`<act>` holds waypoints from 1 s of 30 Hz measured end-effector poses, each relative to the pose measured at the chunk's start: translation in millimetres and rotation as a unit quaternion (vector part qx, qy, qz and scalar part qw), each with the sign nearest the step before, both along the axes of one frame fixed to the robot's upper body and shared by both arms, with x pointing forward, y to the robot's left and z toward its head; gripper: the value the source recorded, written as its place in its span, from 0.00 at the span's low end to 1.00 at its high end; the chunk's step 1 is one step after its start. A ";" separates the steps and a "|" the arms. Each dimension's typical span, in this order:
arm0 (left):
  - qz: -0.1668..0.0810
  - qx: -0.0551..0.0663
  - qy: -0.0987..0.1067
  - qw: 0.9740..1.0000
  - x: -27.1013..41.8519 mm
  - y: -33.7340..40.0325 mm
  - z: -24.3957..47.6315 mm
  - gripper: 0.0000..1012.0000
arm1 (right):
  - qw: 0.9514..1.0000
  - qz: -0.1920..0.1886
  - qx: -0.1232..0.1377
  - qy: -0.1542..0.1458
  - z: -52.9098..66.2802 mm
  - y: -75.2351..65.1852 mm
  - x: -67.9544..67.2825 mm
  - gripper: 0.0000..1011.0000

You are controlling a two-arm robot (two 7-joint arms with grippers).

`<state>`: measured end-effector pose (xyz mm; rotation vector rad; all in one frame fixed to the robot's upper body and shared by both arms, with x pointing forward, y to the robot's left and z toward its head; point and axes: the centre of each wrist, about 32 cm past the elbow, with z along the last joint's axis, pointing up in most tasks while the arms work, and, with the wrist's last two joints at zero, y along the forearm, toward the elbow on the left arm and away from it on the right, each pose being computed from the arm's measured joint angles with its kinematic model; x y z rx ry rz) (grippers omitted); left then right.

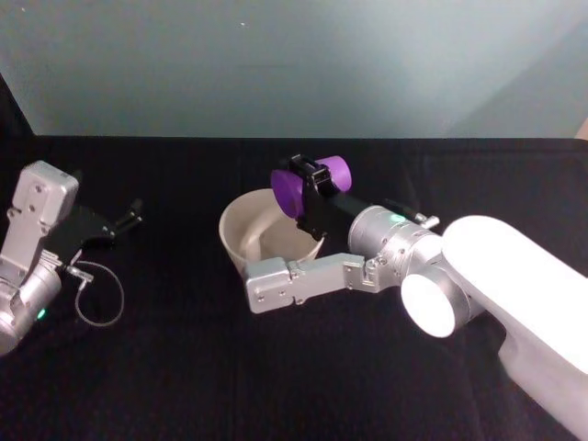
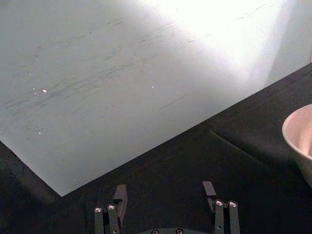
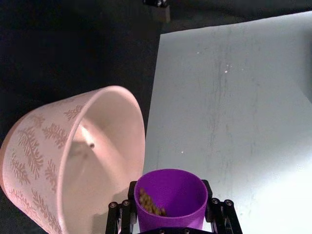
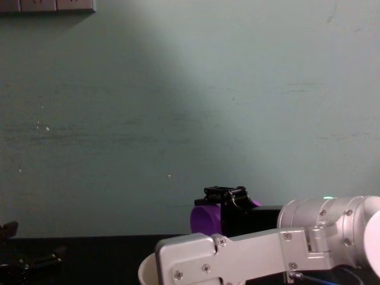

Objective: Pick up the cup and pour the mung beans from the cup into the bowl.

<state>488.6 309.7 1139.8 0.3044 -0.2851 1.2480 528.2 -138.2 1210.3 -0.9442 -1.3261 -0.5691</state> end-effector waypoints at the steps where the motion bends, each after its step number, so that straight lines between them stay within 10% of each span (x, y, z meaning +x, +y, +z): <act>1: 0.000 0.000 0.000 1.000 0.0 0.0 0.0 0.99 | 1.000 0.000 -0.002 -0.002 -0.1 0.3 0.1 0.75; 30: 0.000 0.000 0.000 1.000 0.0 0.0 0.0 0.99 | 0.999 0.010 -0.042 -0.020 -1.7 6.0 0.3 0.75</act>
